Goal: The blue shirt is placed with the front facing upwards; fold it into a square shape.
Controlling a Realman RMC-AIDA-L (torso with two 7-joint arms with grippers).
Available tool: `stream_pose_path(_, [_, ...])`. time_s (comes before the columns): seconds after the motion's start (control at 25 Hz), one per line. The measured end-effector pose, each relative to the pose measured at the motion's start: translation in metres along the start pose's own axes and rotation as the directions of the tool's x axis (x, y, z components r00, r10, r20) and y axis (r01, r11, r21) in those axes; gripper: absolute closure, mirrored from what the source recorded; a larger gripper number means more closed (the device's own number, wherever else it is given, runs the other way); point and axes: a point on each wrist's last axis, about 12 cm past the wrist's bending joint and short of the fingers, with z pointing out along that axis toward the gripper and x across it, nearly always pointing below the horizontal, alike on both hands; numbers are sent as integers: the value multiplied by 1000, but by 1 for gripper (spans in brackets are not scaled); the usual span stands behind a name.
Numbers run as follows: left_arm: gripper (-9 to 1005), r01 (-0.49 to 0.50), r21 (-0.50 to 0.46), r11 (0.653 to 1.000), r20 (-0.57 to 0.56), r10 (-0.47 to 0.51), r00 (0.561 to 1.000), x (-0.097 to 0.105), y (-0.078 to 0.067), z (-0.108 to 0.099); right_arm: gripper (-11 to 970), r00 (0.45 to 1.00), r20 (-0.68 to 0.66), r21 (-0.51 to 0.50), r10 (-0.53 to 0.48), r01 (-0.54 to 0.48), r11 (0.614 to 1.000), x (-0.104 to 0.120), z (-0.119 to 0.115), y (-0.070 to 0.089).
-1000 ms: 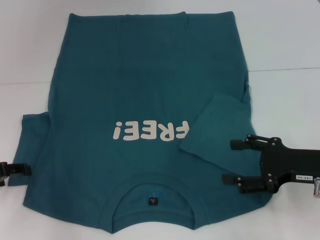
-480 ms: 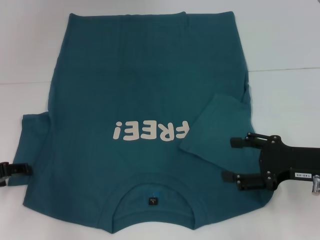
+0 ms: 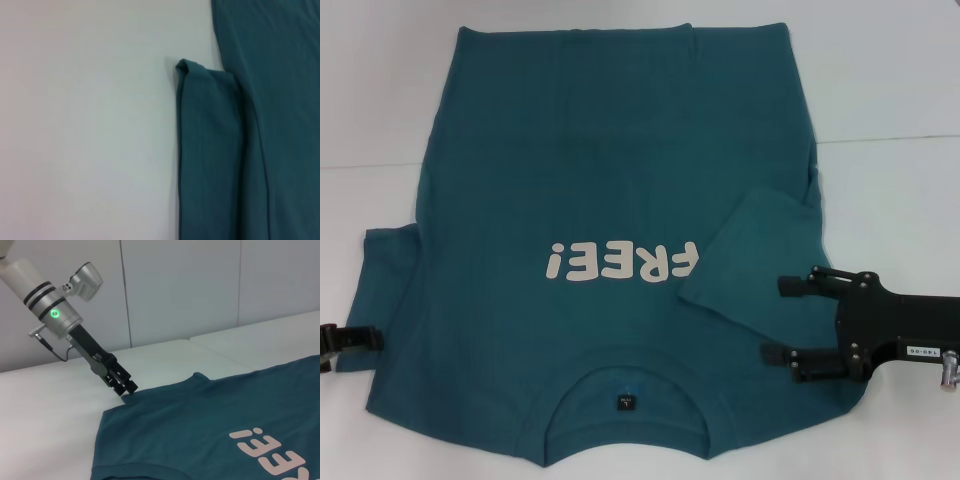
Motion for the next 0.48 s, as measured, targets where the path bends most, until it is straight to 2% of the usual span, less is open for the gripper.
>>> stream_pose_path(0.48, [256,0,-4,1000,4,0,1000,-1,0,1,17,1000,0,1,4,-4,1000,1,0,0])
